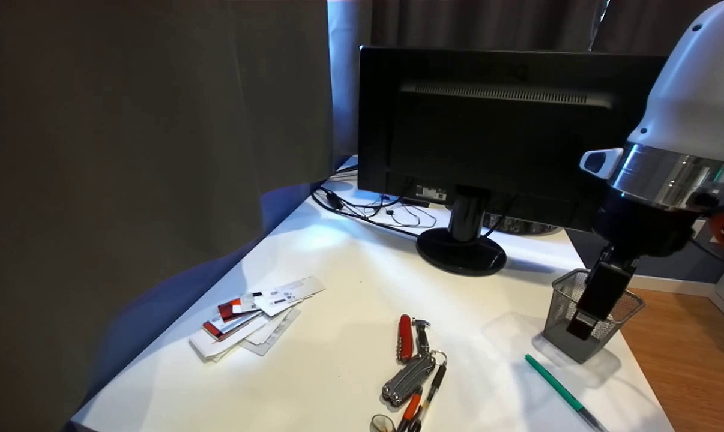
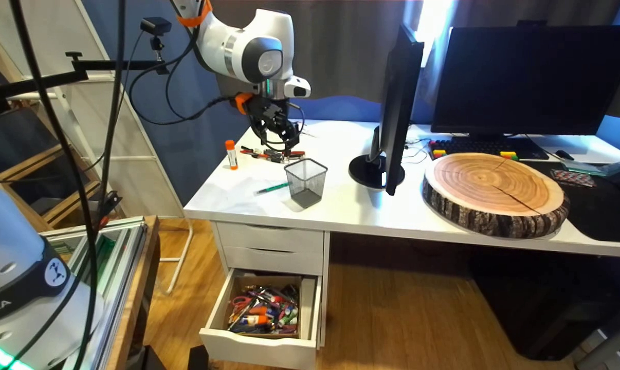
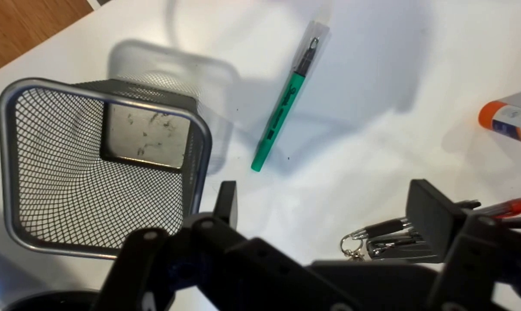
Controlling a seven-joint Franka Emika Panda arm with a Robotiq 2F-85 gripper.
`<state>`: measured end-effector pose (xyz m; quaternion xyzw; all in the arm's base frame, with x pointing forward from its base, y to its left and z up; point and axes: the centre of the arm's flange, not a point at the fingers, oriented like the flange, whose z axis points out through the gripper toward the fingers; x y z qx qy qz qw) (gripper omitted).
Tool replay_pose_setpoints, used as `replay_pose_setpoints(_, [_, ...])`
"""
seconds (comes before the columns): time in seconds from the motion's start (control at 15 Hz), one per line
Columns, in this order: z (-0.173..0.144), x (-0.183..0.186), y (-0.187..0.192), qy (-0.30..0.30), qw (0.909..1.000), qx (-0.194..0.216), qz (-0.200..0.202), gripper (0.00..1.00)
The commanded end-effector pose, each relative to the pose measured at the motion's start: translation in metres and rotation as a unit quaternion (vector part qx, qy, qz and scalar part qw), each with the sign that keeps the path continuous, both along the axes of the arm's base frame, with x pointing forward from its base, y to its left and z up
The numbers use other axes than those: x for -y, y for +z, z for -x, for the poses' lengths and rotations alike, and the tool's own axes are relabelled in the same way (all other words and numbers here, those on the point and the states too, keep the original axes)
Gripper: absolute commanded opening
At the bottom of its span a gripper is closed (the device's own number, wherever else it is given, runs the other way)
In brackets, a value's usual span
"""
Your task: Take the bin out of the drawer and put a pen into it
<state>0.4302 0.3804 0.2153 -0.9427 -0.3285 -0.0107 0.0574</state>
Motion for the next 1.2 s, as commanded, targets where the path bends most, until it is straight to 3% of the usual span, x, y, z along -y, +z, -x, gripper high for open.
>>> replay_pose_setpoints(0.0, [0.000,0.000,0.000,0.000,1.0000,0.000,0.000,1.00])
replay_pose_setpoints(0.53, [0.031,-0.029,-0.040,0.103,0.9929,-0.050,-0.033,1.00])
replay_pose_setpoints(1.13, [0.014,-0.027,-0.091,-0.001,0.9994,0.019,-0.029,1.00])
